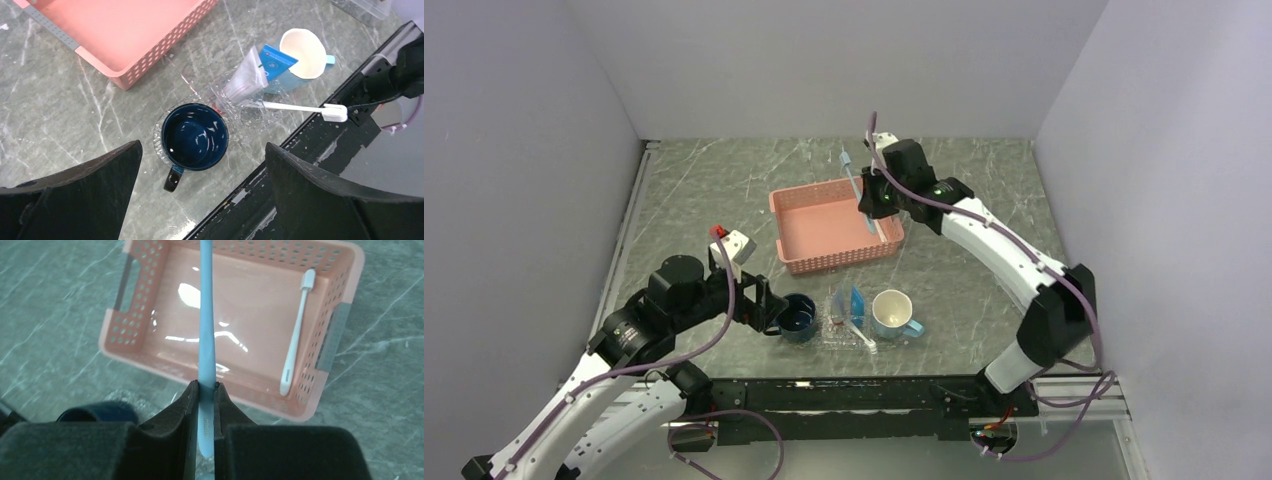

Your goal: Prepare toiletry sets of a toothbrush and toothpaste on the tray

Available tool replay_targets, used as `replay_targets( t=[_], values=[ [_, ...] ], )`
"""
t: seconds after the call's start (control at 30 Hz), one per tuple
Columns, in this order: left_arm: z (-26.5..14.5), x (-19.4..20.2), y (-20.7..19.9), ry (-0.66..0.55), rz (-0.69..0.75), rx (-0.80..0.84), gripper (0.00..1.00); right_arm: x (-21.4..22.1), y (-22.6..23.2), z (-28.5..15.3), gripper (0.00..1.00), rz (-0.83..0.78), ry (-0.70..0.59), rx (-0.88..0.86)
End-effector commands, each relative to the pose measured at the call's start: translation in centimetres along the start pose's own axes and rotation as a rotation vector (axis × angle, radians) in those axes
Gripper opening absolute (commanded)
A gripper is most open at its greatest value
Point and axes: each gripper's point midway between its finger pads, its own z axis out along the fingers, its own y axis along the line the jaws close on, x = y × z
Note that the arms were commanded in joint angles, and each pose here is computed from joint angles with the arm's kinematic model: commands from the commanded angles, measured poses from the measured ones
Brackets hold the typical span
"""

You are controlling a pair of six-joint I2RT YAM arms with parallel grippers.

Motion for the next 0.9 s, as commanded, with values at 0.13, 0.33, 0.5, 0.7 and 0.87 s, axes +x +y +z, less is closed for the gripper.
replay_targets(
  t=[0.13,0.33,0.5,0.7,0.87],
  values=[
    [-0.9,-1.6,-3.3,-0.072,0.067,0.192,0.99,2.2,5.0,-7.6,0.00,-0.085,-0.013,-0.313],
    [-1.9,-2.3,-4.7,-0.128,0.094,0.271,0.99,5.3,8.0,-12.4,0.00,-0.102,-0.009,-0.529],
    [-2.8,-2.3,-7.3,-0.120,0.102,0.421,0.99,8.3,10.4,-15.8,0.00,-0.116,-0.007,-0.720],
    [-4.4,-2.2,-9.4,-0.074,0.110,0.543,0.99,11.7,12.6,-19.3,0.00,-0.158,0.011,-0.902],
    [-6.2,-2.6,-11.0,-0.065,0.112,0.637,0.99,15.0,14.6,-20.6,0.00,-0.195,0.058,-0.985]
  ],
)
